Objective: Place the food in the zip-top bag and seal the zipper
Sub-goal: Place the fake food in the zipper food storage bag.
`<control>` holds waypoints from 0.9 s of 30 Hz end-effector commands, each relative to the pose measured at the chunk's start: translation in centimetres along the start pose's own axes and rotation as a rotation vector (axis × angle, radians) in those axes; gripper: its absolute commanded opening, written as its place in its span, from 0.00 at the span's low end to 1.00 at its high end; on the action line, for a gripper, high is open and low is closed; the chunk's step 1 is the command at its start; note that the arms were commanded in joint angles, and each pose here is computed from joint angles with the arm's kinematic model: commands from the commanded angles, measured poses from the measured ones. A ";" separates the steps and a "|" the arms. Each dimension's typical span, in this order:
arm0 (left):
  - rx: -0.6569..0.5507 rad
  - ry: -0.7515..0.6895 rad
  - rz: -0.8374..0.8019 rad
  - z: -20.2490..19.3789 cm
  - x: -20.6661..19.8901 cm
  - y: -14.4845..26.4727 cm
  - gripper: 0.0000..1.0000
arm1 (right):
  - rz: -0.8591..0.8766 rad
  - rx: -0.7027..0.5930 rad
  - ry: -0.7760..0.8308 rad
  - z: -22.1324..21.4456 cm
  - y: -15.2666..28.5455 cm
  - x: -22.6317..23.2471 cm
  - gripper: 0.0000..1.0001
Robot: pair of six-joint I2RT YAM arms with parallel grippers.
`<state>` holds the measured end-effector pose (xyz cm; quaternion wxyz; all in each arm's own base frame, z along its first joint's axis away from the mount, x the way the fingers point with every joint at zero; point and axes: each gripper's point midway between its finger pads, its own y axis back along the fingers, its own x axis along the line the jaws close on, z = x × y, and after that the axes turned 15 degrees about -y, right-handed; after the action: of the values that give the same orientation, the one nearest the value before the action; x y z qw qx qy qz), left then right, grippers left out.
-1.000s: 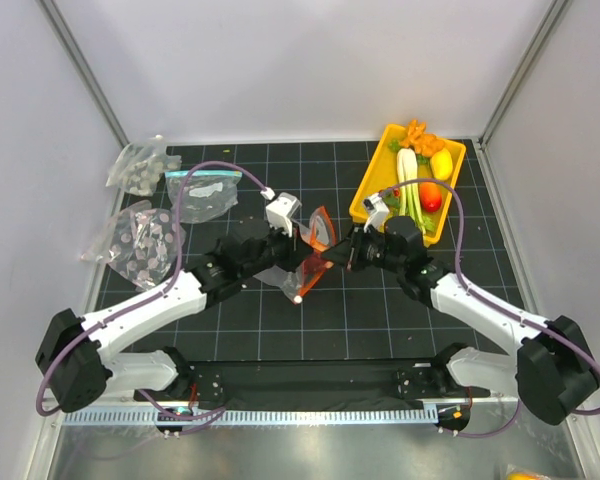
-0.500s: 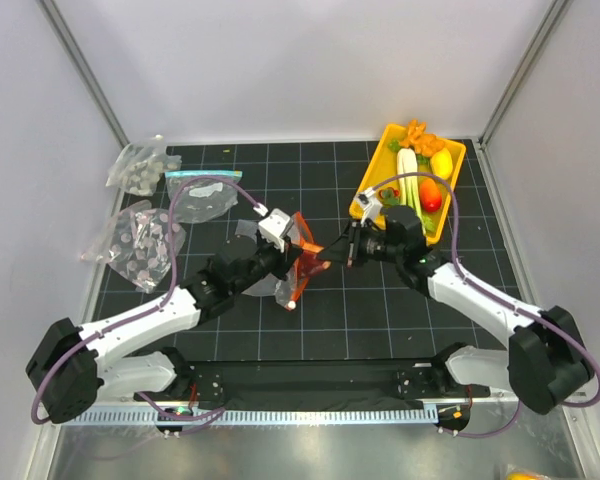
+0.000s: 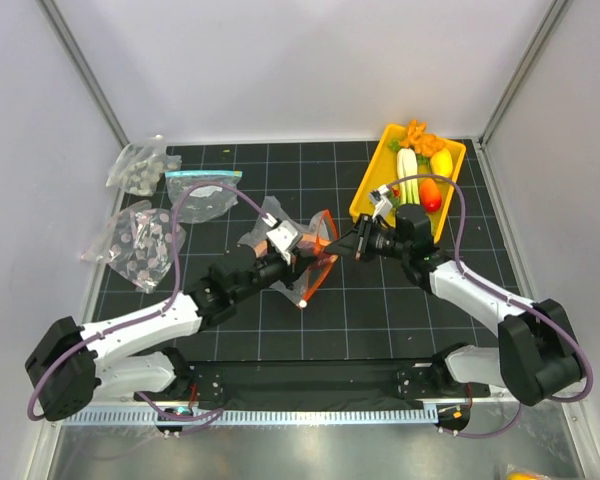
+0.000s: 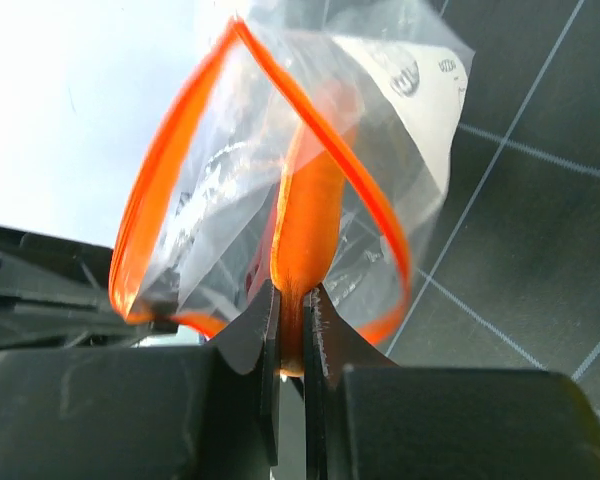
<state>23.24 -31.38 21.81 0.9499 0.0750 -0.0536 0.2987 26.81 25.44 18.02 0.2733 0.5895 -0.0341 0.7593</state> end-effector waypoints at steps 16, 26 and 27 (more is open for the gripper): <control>-0.173 -0.121 -0.260 3.7 -6.4 0.2 0.00 | -0.032 -0.048 0.186 0.1 -0.6 1.4 0.01; -0.240 -0.055 -0.287 5.7 -6.9 1.5 0.00 | -0.259 -0.131 0.146 2.0 -1.7 -4.4 0.18; -0.204 -0.037 -0.265 5.2 -6.6 1.4 0.00 | -0.266 -0.132 0.146 2.0 -1.7 -4.5 0.24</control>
<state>17.33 -34.50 22.37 0.9807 0.0430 -0.0917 0.1673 27.65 24.99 13.07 0.3718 0.5470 0.0292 0.7494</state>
